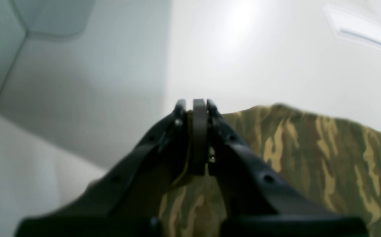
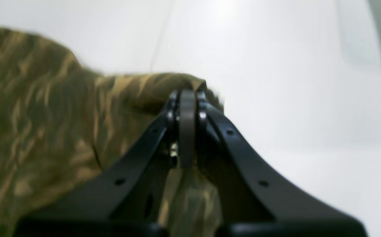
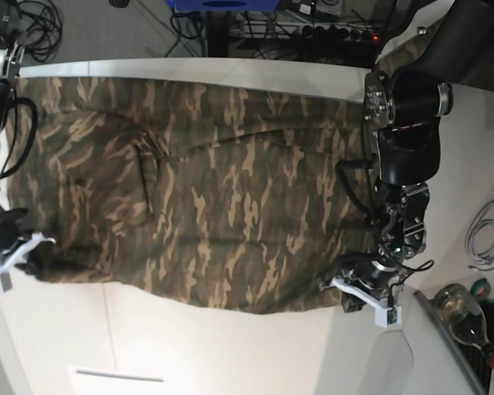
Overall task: Layout the t-shirt on the table in an organized manner, then fold the t-shirt properly
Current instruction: 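Fold the shirt in half with both grippers, bringing the hem toward the collar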
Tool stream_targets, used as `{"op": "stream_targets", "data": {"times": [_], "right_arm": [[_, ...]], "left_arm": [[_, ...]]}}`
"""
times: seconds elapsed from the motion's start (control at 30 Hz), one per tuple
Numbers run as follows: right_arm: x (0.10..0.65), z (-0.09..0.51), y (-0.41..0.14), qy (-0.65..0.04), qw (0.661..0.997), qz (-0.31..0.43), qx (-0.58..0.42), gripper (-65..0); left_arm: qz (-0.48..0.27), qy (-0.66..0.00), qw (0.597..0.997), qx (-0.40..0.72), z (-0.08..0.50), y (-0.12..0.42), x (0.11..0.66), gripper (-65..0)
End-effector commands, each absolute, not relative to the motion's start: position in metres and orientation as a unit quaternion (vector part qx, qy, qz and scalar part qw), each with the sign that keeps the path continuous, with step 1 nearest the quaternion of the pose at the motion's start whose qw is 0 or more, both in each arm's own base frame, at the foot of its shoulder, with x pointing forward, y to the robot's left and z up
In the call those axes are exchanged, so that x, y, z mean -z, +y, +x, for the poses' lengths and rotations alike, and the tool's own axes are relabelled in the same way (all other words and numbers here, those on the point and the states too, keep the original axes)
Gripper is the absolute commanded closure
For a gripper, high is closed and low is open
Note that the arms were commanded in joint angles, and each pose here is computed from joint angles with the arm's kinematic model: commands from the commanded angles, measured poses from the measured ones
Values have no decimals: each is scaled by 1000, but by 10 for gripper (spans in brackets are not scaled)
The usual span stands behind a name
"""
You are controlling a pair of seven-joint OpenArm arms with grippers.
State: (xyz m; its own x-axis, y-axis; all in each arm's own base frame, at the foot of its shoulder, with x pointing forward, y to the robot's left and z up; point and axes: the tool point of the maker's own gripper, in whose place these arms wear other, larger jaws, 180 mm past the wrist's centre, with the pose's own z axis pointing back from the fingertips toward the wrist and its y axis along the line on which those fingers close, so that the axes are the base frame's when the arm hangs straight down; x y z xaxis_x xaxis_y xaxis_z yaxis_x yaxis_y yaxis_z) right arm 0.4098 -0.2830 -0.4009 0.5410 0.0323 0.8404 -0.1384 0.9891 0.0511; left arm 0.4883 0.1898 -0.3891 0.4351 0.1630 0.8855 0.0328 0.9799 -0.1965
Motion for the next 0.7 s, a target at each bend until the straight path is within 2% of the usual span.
{"op": "stream_targets", "data": {"times": [0.0,0.37,0.53,0.67], "right_arm": [[378,425,-295,-506,860,47,-45,0],[395,402,-334,-479,877,21,-32,0],[406,386,-337,-454,890,15,-39,0],[405,378,-332,-456,888,10,-57,0]], "left_arm": [[-91,-572,814,-40,507,196,356,0],[-68,-535,841,-38,462,219,402,0],[-56,-554,830,-28,440,229,392,0],[-65,-538,839,-41,433,238,388,0]]}}
